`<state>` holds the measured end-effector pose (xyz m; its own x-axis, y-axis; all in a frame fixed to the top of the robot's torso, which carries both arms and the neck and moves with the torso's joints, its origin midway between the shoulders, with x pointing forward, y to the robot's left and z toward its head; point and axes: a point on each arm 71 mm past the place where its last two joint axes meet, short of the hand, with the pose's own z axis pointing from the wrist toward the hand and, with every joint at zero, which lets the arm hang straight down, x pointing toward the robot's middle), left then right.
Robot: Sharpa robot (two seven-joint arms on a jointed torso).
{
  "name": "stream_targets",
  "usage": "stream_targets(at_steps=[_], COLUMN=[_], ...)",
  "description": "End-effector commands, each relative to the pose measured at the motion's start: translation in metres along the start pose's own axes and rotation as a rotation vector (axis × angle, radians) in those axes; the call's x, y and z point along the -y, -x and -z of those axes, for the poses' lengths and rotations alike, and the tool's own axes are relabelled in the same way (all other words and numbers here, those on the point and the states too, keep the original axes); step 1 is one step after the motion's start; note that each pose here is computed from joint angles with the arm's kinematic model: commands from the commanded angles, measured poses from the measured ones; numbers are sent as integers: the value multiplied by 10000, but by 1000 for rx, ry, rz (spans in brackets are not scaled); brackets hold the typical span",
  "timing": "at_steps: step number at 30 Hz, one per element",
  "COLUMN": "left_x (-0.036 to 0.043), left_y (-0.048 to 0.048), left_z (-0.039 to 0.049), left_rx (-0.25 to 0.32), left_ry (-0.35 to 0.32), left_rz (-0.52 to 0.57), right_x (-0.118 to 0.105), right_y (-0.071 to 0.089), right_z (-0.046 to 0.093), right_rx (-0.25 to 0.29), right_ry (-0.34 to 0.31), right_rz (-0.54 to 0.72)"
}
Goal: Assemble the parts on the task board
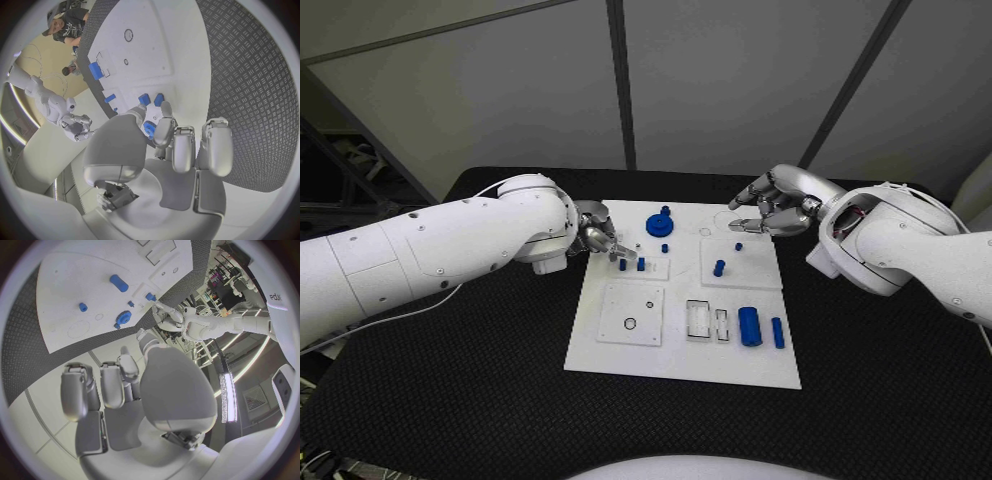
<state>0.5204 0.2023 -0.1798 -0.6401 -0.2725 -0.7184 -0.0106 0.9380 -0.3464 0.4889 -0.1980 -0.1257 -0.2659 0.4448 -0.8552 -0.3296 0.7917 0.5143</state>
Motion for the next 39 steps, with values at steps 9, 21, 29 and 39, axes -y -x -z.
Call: stream_targets(at_steps=[9, 21, 29, 39], left_x=[56, 425, 595, 704], left_y=[246, 172, 47, -43], left_z=[97, -19, -126, -259], left_rx=[116, 225, 259, 299], left_ry=[-109, -380, -479, -474], left_rz=[211, 154, -21, -207], right_x=[-5, -32, -46, -63], right_y=[20, 11, 5, -4], right_z=[2, -12, -18, -23], right_rx=[13, 17, 17, 14], right_ry=[7, 18, 22, 27], right_rz=[2, -1, -2, -2])
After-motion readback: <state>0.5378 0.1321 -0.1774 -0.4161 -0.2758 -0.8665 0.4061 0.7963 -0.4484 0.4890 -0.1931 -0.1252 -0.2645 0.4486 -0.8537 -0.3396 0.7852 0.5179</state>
